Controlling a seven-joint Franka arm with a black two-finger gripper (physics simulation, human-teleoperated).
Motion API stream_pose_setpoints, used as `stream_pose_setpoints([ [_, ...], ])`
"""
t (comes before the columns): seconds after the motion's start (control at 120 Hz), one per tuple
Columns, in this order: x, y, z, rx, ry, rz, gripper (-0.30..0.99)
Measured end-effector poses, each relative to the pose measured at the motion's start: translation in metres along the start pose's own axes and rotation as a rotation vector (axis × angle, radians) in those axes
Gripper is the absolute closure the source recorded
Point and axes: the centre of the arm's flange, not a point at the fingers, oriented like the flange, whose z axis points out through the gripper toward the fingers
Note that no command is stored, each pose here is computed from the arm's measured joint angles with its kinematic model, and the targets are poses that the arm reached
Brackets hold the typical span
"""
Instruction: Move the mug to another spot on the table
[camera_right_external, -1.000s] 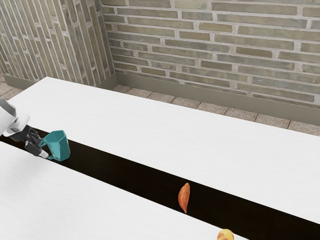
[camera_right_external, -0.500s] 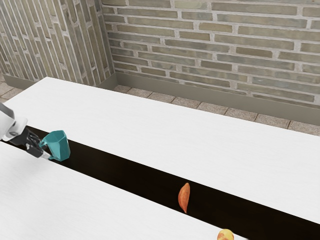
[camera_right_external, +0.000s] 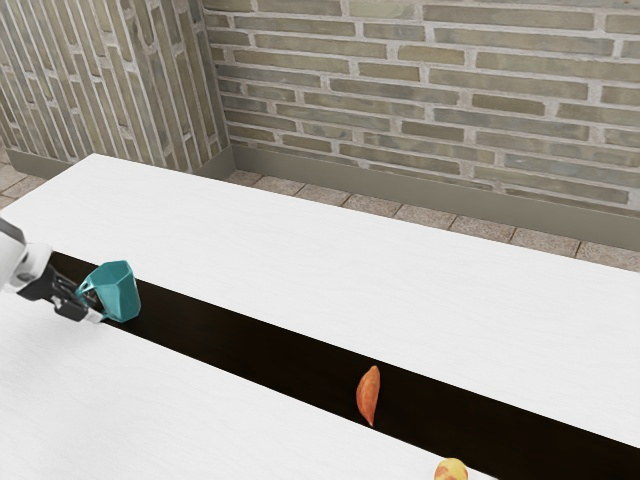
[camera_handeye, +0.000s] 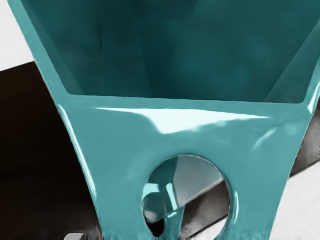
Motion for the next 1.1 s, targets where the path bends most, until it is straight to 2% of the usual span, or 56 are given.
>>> stream_pose_setpoints([
  [0.317,-0.0042,-0.0013,-0.0032,0.012,0.023,-0.019,0.4],
  [0.658,-0.0064,-0.0025,-0.0056,0.016,0.033,-0.023,0.57],
  [1.1,-0.0009,-0.0033,-0.009,0.022,0.047,-0.012,0.67],
])
